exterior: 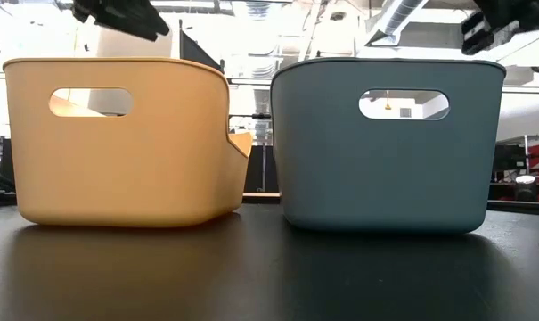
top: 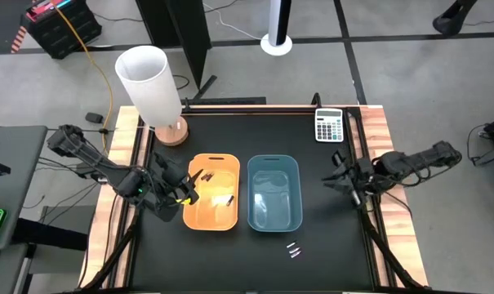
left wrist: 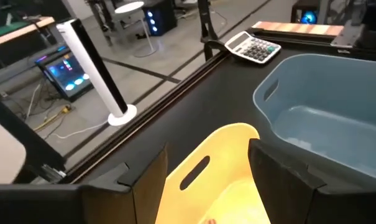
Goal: Sort batteries
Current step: Put the bottom silver battery into the blue bin
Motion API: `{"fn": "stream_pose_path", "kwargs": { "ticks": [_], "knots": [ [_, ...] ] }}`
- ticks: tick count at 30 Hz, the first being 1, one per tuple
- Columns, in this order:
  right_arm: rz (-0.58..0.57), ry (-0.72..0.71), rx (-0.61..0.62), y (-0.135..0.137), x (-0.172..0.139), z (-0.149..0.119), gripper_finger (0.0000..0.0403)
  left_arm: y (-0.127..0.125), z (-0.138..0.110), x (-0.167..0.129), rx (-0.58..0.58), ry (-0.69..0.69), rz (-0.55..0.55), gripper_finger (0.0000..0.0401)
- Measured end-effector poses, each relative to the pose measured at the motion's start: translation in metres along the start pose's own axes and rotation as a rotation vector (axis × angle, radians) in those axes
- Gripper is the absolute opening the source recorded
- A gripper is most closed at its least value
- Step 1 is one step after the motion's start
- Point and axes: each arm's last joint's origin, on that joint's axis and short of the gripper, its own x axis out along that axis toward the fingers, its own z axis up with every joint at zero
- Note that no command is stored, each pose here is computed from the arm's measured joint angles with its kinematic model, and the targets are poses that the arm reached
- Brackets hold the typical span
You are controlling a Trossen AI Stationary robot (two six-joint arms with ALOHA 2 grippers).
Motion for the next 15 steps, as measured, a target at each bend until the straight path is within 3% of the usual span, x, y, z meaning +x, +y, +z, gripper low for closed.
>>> {"fn": "stream_pose_path", "kwargs": {
  "ticks": [4,8,15],
  "knots": [
    [0.054,0.125,-0.024,0.014,0.023,0.008,0.0177,-0.004,-0.009,0.003,-0.034,-0.020,-0.003,0.0216],
    [0.090,0.391,-0.063,0.030,0.047,0.016,0.0226,-0.005,-0.011,0.004,-0.047,-0.024,-0.007,0.0216],
    [0.076,0.754,-0.153,0.071,0.092,0.023,0.0213,-0.008,-0.007,0.004,-0.051,-0.039,-0.016,0.0216]
  ]
}}
